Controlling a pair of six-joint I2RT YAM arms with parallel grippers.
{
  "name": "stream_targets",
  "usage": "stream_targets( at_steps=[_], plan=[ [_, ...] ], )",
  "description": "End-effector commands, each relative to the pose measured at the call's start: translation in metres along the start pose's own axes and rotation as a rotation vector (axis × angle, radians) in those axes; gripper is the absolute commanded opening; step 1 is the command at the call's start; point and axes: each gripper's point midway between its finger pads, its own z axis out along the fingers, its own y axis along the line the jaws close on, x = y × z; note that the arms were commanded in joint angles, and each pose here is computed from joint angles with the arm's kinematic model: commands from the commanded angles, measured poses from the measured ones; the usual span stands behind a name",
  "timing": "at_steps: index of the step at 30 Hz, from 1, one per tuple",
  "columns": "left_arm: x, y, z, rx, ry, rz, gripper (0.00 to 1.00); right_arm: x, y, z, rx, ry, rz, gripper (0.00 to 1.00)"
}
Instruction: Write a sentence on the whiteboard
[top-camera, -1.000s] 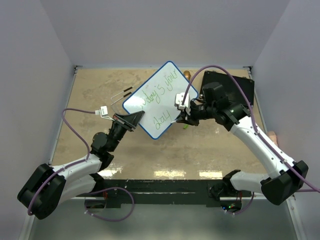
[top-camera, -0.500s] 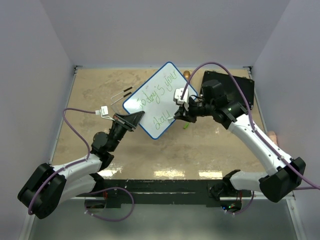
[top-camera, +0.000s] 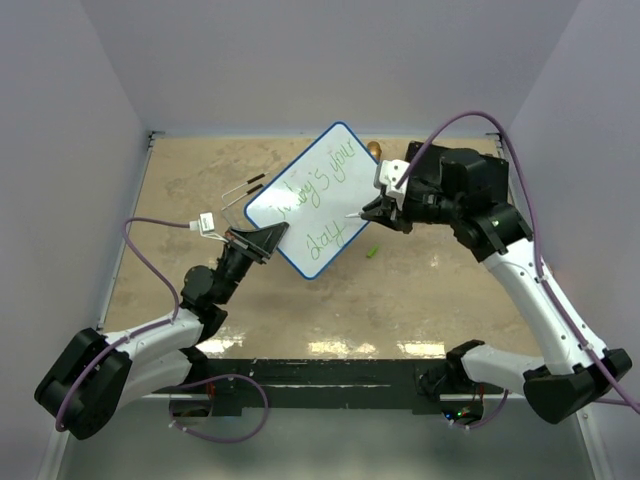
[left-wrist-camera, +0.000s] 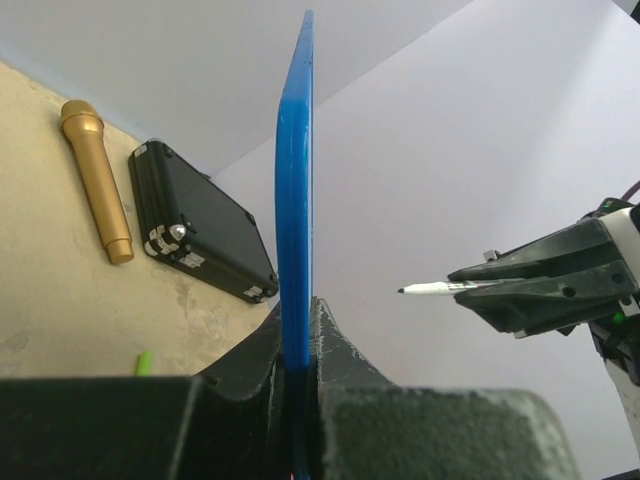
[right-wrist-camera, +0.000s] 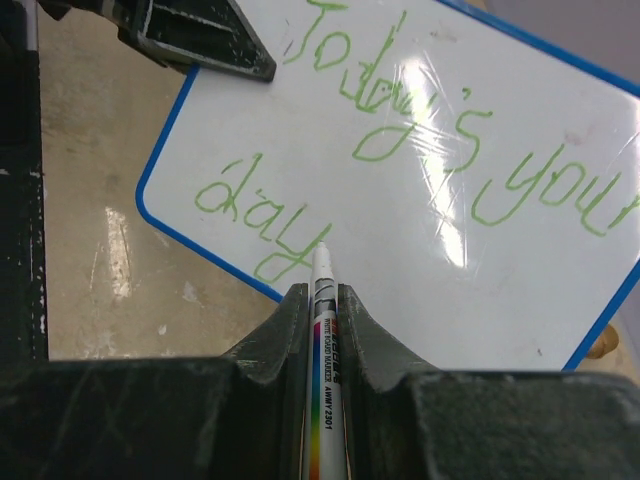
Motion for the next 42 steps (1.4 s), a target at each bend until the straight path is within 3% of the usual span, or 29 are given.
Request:
stream_targets(
  at_steps=[1,14,21,22,28,32,42],
  plan=[
    [-0.035,-0.064,-0.002,0.236,-0.122,-0.014,0.00,-0.020,0.003,-0.007,-0.011,-0.052,-0.043,0.00],
    [-0.029,-0.067,-0.003,0.271,-0.072,0.029,0.00,-0.015,-0.021,-0.016,0.095,-0.041,-0.041,0.00],
    [-0.035,-0.046,-0.004,0.319,0.071,0.312,0.00,-0.067,-0.019,-0.055,0.077,-0.145,-0.081,0.00],
    [-0.027,-0.044,-0.007,0.344,0.145,0.340,0.00,-0.078,-0.019,-0.062,0.084,-0.162,-0.100,0.00],
    [-0.021,-0.037,0.000,0.428,0.390,0.593,0.00,-0.072,-0.021,-0.067,0.111,-0.160,-0.081,0.00],
    [-0.028,-0.026,0.009,0.389,0.459,0.746,0.00,-0.066,-0.020,-0.070,0.112,-0.163,-0.069,0.00],
    [-0.029,-0.017,0.011,0.360,0.511,0.793,0.00,-0.057,-0.020,-0.071,0.106,-0.158,-0.057,0.00]
  ],
)
